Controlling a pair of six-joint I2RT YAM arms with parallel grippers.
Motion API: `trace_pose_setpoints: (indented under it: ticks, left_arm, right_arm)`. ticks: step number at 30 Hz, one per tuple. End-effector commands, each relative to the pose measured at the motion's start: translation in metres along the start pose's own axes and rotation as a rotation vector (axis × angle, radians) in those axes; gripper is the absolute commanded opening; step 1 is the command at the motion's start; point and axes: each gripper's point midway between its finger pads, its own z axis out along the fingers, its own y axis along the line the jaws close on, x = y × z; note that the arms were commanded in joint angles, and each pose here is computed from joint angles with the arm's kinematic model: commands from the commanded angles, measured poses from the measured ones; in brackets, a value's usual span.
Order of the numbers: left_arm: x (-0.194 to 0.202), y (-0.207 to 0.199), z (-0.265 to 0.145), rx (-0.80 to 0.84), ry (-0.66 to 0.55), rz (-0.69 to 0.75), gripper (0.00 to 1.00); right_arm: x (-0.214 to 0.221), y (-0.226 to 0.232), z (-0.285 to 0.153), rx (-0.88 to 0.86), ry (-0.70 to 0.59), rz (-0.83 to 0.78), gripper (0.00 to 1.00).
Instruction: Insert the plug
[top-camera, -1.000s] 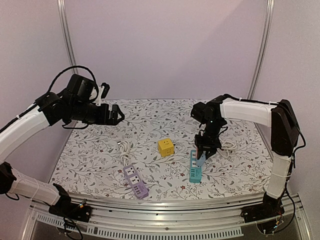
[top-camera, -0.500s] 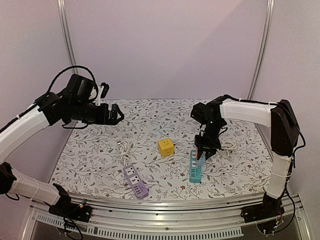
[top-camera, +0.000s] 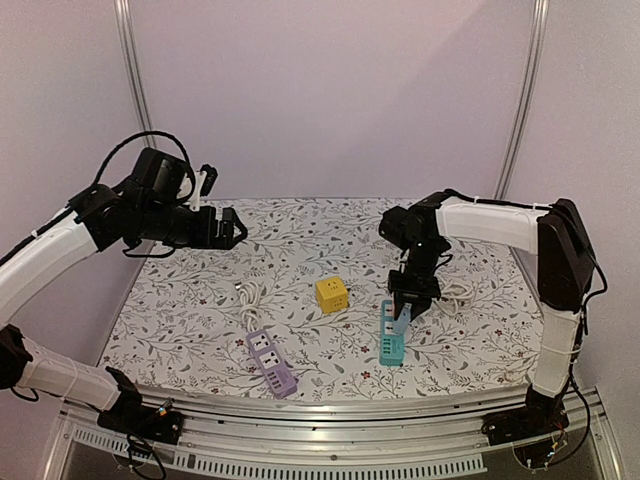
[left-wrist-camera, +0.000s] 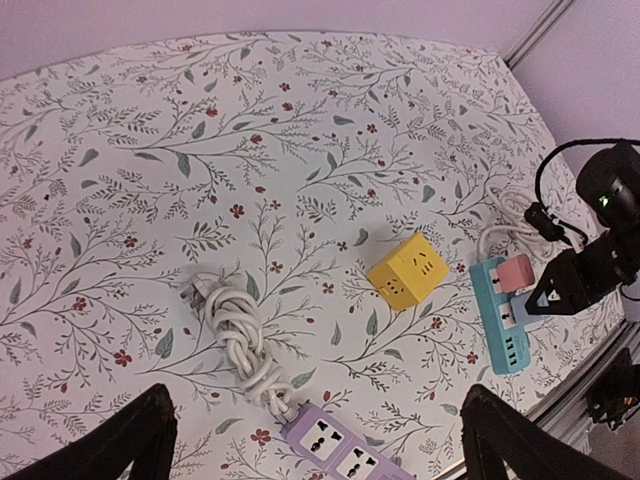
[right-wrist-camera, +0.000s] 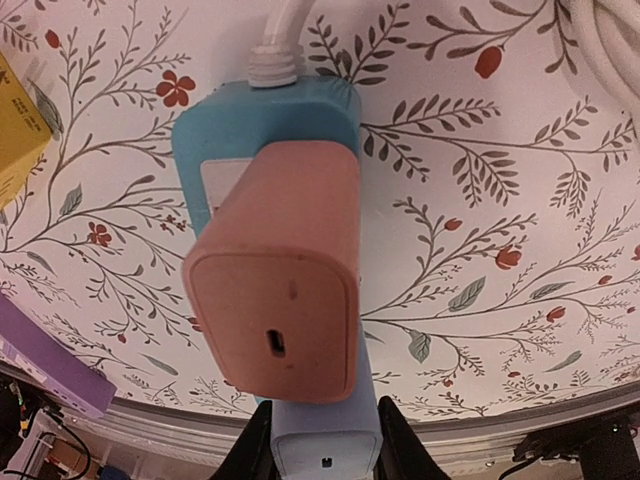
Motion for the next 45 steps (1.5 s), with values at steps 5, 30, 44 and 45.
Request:
trace_pose_setpoints:
  ticks: [5,30,44,45]
  left_arm:
    - [0.002,0.006,-0.004,-0.006,0.0,0.005,0.99]
    - [0.006,0.004,-0.005,0.003,0.03,-0.007,0.99]
    - [0.005,-0.001,0.005,0.012,0.06,-0.018,0.99]
    - [0.005,-0.002,0.005,0.014,0.061,-0.021,1.0]
  right_arm:
    - [0.003,-0.006,0.01,0.085,0.013,0.018,0.0]
    - [0.012,-0.004,0.044,0.147,0.022,0.019,0.0]
    - [0.014,-0.008,0.072,0.151,0.036,0.019,0.0]
    - [0.014,-0.008,0.073,0.151,0.039,0.018,0.0]
